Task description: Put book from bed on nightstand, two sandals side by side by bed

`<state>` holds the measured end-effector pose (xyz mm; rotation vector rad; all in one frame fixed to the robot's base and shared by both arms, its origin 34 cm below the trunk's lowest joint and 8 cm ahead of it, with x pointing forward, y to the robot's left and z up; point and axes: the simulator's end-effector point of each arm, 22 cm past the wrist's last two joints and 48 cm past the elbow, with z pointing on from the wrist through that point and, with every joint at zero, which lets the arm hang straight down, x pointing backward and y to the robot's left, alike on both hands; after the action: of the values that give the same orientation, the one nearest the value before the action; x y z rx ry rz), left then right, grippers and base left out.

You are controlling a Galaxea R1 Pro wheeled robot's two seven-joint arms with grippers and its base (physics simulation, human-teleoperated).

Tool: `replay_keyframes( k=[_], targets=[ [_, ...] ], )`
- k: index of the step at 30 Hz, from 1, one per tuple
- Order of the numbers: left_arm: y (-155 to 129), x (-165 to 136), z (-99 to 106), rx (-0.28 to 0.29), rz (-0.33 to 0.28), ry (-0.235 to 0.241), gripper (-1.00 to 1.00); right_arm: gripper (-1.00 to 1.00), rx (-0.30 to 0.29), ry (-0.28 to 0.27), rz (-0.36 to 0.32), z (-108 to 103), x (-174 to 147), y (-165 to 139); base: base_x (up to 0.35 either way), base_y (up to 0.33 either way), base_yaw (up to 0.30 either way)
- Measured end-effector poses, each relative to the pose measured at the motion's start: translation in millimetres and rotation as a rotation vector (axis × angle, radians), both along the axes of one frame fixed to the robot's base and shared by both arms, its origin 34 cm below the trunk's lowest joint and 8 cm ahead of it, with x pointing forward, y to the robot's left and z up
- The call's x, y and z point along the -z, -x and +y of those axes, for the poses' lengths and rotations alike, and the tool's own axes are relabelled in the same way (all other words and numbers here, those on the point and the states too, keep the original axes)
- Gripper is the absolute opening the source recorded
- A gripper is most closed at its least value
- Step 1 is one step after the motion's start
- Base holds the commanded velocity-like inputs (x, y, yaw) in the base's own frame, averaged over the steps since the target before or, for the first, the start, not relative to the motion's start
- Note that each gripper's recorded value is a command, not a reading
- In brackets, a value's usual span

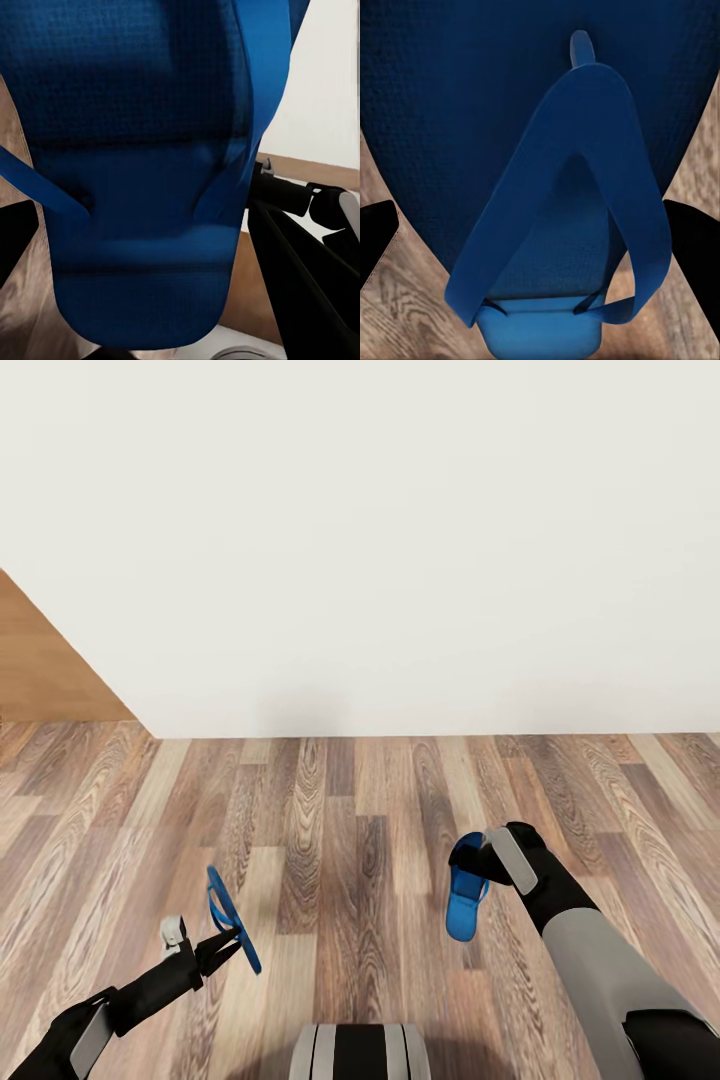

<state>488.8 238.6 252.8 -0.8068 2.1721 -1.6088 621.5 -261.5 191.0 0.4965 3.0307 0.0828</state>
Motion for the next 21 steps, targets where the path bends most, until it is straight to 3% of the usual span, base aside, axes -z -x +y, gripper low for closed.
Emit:
replay_keyframes(
  k=[21],
  targets=[
    [-19,-37,0,0.001,-0.084,-0.003,-1.0,-1.0,0.0,-0.001,-0.087,0,-50,-25,0.0,0.0,0.0]
  ],
)
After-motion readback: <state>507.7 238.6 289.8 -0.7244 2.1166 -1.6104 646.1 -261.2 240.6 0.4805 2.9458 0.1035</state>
